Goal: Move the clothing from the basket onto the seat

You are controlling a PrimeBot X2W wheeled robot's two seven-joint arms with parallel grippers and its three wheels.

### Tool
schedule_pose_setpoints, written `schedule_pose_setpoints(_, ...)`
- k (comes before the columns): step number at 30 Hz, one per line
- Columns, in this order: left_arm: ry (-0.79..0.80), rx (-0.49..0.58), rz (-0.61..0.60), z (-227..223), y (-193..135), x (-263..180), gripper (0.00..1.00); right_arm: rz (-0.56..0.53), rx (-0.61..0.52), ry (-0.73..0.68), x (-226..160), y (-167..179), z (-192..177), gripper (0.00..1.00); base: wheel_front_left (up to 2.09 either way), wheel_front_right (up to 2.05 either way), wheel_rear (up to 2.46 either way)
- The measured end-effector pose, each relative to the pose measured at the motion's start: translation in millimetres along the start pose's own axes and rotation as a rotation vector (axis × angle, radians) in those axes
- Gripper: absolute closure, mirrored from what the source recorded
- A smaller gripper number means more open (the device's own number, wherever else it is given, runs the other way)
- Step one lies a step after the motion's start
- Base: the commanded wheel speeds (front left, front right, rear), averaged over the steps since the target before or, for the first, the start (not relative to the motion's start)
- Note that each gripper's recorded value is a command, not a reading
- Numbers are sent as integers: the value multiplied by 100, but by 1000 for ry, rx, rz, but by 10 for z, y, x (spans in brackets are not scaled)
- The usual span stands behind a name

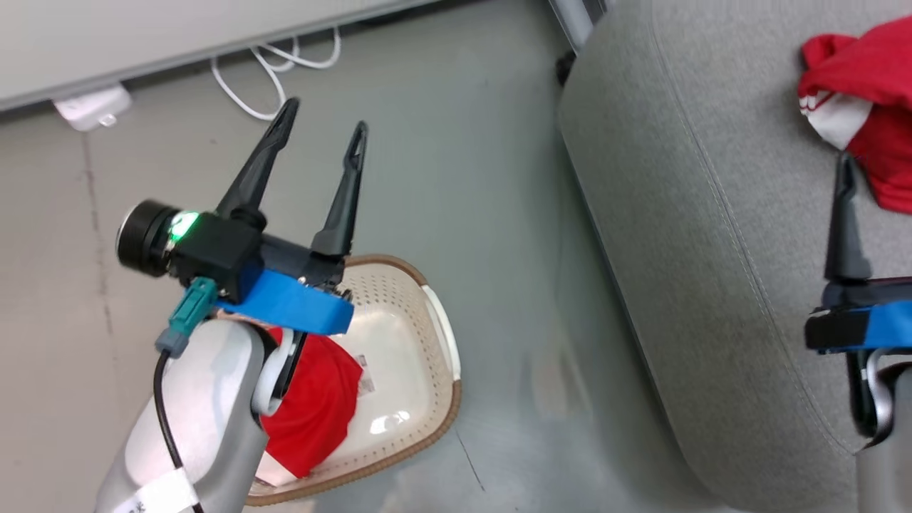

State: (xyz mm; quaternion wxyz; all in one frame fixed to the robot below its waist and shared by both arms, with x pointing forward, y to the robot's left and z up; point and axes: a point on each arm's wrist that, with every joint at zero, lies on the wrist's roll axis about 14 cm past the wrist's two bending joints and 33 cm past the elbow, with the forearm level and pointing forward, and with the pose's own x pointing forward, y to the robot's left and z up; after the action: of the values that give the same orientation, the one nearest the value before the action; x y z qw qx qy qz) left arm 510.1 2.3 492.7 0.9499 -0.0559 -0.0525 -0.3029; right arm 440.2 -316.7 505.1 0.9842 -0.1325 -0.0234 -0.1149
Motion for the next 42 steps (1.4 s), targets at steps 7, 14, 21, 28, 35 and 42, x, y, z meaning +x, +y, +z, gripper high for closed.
schedule_pose_setpoints(7,10,16,197,192,389,-526,0,131,86,-90,-95,504,339,0,0,0,0)
schedule_pose_setpoints(14,18,43,360,331,675,-1094,0,257,169,-153,-220,993,613,0,0,0,0)
schedule_pose_setpoints(21,12,56,464,441,763,-1574,0,306,250,-162,-376,1194,717,0,0,0,0)
schedule_pose_setpoints(28,8,47,529,476,732,-1940,0,347,299,-139,-583,1347,704,0,0,0,0)
schedule_pose_setpoints(35,1,41,579,500,714,-2182,0,365,337,-90,-762,1417,591,0,0,0,0)
schedule_pose_setpoints(42,3,38,595,490,679,-2286,0,377,349,-59,-864,1456,509,0,0,0,0)
